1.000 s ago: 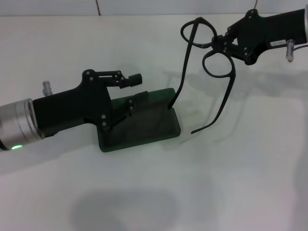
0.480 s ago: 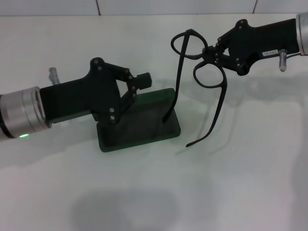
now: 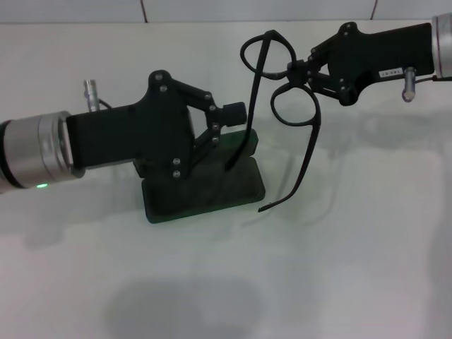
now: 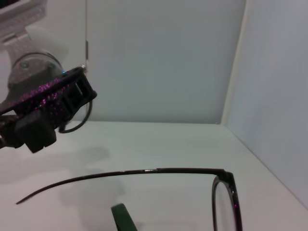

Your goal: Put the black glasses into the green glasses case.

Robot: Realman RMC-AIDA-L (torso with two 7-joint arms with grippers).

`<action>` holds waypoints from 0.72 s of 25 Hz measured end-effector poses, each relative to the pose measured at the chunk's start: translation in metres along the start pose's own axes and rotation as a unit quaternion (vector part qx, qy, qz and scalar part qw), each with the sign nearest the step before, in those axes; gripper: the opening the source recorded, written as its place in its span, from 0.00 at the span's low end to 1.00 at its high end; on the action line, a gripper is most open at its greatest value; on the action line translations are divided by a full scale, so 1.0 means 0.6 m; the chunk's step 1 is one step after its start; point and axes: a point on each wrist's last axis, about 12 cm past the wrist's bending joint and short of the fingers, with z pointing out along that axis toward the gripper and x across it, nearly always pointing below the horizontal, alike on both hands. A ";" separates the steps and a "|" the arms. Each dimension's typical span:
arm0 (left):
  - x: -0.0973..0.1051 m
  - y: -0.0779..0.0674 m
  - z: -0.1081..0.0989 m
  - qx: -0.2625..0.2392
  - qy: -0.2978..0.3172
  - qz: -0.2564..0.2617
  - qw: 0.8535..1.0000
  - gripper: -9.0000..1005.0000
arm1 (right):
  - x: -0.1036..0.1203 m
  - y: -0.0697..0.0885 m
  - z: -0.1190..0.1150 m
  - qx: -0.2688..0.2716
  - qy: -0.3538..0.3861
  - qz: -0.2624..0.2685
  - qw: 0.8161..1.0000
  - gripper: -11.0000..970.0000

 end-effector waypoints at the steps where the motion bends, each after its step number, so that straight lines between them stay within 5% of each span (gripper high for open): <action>1: -0.002 0.003 0.001 0.003 -0.003 0.006 1.000 0.01 | -0.001 0.001 0.001 -0.002 -0.002 0.001 1.000 0.05; 18: -0.030 0.028 0.009 0.038 -0.024 0.056 0.997 0.01 | 0.011 0.021 0.011 -0.022 -0.068 0.071 0.995 0.05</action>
